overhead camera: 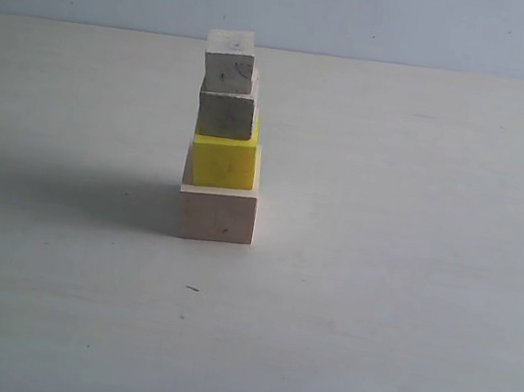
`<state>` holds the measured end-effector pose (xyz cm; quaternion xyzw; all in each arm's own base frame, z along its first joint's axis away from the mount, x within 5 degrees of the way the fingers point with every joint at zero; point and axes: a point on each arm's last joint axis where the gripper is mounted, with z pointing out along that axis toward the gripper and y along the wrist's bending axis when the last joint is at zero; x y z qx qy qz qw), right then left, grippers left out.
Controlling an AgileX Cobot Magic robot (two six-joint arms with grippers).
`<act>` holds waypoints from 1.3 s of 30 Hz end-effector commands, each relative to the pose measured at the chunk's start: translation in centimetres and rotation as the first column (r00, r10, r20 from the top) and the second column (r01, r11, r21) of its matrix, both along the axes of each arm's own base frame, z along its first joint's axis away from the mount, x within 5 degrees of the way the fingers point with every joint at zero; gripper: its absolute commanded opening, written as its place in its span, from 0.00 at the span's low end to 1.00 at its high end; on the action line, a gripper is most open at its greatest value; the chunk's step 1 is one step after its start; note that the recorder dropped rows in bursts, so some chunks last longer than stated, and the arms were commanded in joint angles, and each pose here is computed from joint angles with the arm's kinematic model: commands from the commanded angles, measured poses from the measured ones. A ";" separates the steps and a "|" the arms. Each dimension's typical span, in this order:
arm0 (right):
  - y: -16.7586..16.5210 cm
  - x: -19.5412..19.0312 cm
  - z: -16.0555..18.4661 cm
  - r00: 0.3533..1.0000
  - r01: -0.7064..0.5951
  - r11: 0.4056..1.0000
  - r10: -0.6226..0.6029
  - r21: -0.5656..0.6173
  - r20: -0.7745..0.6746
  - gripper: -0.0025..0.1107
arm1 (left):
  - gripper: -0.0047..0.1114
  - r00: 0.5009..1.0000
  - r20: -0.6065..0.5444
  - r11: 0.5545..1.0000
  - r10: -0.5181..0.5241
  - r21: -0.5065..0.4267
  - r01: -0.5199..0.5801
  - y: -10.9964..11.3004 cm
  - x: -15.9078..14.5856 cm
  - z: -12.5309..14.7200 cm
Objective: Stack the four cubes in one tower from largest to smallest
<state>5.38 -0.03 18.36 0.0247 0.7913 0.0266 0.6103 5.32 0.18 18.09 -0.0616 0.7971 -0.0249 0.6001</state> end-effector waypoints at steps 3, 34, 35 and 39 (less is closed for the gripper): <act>0.0 0.0 -0.1 1.000 0.004 1.000 -0.004 -0.012 0.005 0.02 | 0.04 1.000 0.007 1.000 0.002 0.001 -0.002 0.0 0.0 0.0; 0.0 0.0 -0.1 1.000 0.001 1.000 -0.002 0.013 0.004 0.02 | 0.04 1.000 0.008 1.000 0.003 -0.003 -0.003 0.0 0.0 0.0; 0.0 0.0 -0.1 1.000 0.001 1.000 -0.002 0.013 0.004 0.02 | 0.04 1.000 0.008 1.000 0.003 -0.003 -0.003 0.0 0.0 0.0; 0.0 0.0 -0.1 1.000 0.001 1.000 -0.002 0.013 0.004 0.02 | 0.04 1.000 0.008 1.000 0.003 -0.003 -0.003 0.0 0.0 0.0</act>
